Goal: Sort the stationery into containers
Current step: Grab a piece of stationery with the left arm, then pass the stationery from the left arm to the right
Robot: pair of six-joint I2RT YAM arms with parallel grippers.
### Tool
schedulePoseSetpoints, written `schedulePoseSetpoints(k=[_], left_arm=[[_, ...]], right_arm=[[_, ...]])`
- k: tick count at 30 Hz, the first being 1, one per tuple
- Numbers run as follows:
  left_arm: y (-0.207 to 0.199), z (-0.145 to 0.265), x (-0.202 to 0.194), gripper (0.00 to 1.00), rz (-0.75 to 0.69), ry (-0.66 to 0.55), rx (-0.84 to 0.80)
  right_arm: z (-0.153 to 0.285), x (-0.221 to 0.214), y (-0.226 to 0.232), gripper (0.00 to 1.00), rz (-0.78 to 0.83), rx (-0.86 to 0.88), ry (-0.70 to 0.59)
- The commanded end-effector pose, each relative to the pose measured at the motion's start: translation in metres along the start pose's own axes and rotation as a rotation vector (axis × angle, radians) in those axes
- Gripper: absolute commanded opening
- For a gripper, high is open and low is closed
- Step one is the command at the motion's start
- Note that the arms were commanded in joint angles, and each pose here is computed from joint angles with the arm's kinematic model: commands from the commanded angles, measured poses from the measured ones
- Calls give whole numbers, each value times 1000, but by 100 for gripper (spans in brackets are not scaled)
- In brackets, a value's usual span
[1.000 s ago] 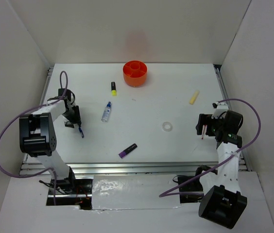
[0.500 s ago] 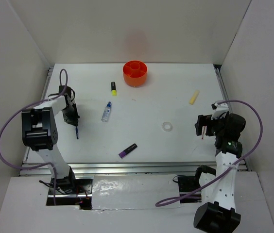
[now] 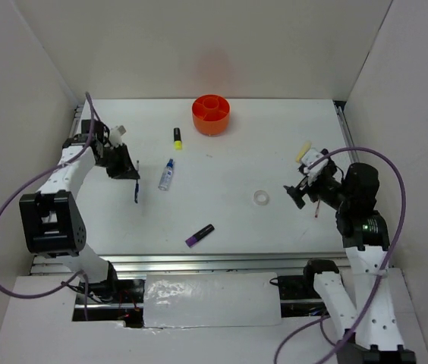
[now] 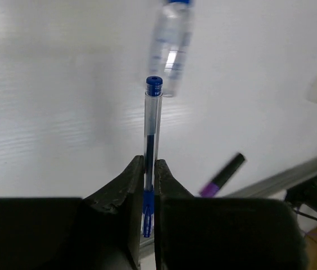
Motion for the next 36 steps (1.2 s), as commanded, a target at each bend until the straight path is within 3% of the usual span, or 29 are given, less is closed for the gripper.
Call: schedulePoseSetpoints(k=[1, 6, 11, 20, 26, 30, 36], left_arm=[[-53, 52, 6, 0, -73, -39, -208], [-80, 75, 3, 0, -46, -27, -357], [-87, 82, -17, 0, -38, 1, -462], [-89, 87, -41, 0, -25, 8, -530], [-89, 81, -43, 0, 6, 42, -568], [-88, 77, -44, 0, 17, 54, -578], [-89, 74, -45, 0, 22, 65, -585]], right_arm=[[-8, 49, 2, 98, 231, 53, -112], [-43, 107, 40, 98, 442, 153, -242], [-83, 138, 142, 99, 783, 271, -442], [-141, 158, 215, 100, 978, 307, -631], [-163, 165, 240, 98, 1059, 222, -796], [-171, 156, 253, 94, 1127, 183, -872], [-180, 155, 274, 84, 1165, 279, -901]])
Point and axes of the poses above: each gripper's point midway between its finger pads, its own z axis back along the fingers, its own y axis along the line the jaws close on, x = y × z, the point moved 7 cm from there along z, back along the fingers, and after that the axes turned 1 degree about z, right-handed, at the moved point
